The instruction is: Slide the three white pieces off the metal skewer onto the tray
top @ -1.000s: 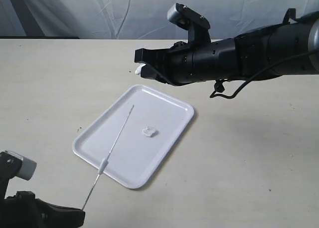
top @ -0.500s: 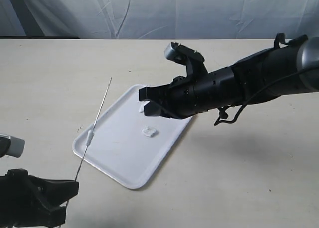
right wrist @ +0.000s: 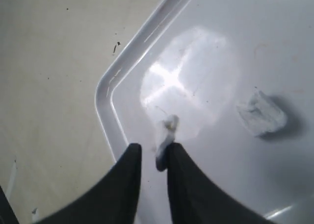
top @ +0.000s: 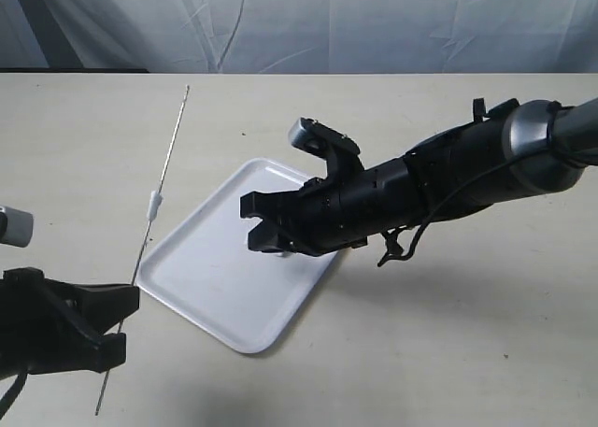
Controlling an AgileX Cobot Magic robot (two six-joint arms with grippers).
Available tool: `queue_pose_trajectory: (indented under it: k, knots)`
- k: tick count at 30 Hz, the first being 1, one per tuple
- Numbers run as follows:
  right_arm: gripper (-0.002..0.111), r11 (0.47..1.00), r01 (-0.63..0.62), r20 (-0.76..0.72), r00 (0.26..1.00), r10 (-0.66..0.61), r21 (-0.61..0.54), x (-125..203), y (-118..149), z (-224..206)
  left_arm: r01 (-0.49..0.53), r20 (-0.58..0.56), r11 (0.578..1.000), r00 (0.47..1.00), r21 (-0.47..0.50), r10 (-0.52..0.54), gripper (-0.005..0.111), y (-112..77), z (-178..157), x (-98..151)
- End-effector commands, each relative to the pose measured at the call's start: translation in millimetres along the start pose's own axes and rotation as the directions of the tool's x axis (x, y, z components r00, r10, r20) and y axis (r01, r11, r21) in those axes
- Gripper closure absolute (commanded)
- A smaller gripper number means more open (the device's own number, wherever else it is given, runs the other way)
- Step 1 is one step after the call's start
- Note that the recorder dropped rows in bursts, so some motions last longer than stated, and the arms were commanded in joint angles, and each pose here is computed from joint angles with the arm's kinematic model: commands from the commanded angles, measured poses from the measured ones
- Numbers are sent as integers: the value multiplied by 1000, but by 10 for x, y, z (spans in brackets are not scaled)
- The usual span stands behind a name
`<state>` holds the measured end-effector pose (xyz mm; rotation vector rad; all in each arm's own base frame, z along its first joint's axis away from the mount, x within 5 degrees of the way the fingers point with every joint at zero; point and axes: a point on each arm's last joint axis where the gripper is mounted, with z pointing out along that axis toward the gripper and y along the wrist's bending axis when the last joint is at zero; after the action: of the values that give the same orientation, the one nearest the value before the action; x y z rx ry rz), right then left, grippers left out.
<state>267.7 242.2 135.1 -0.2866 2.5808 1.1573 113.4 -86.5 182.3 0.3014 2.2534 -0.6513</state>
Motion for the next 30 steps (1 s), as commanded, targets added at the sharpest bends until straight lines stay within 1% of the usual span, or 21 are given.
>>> queue_pose_trajectory:
  k: [1,3,7,10,13,16,20,23,28,30]
  knots:
    - [68,1000,-18,0,1000,18,-12,14,4,2,-27,2,999,1000,-45,28,107,33,12,-18]
    - [64,999,-25,-10,1000,24,-42,23,31,1,-37,-16,996,999,-80,36,107,69,43,-6]
    - [63,994,-22,-19,1000,20,-104,21,124,-44,-93,-56,986,995,-139,86,107,133,97,18]
    - [63,987,-16,-16,1000,13,-162,7,227,-112,-96,-70,982,994,-162,86,107,151,129,8]
    - [63,982,19,-7,1000,-20,-190,13,338,-168,-110,-81,980,992,-168,97,107,146,170,-30]
    - [63,983,71,25,997,-68,-168,2,424,-190,-130,-86,977,989,-167,117,107,126,216,-96]
    - [63,983,98,37,995,-94,-155,6,510,-161,-149,-107,976,985,-160,133,107,104,297,-155]
    - [63,983,124,64,991,-116,-136,-37,596,-135,-145,-137,981,982,-130,128,107,76,363,-157]
    - [63,981,162,115,982,-150,-107,-128,729,-113,-145,-179,982,976,-121,122,107,72,451,-143]
    - [63,983,162,135,979,-150,-86,-159,762,-107,-157,-187,982,973,-101,136,107,51,478,-158]
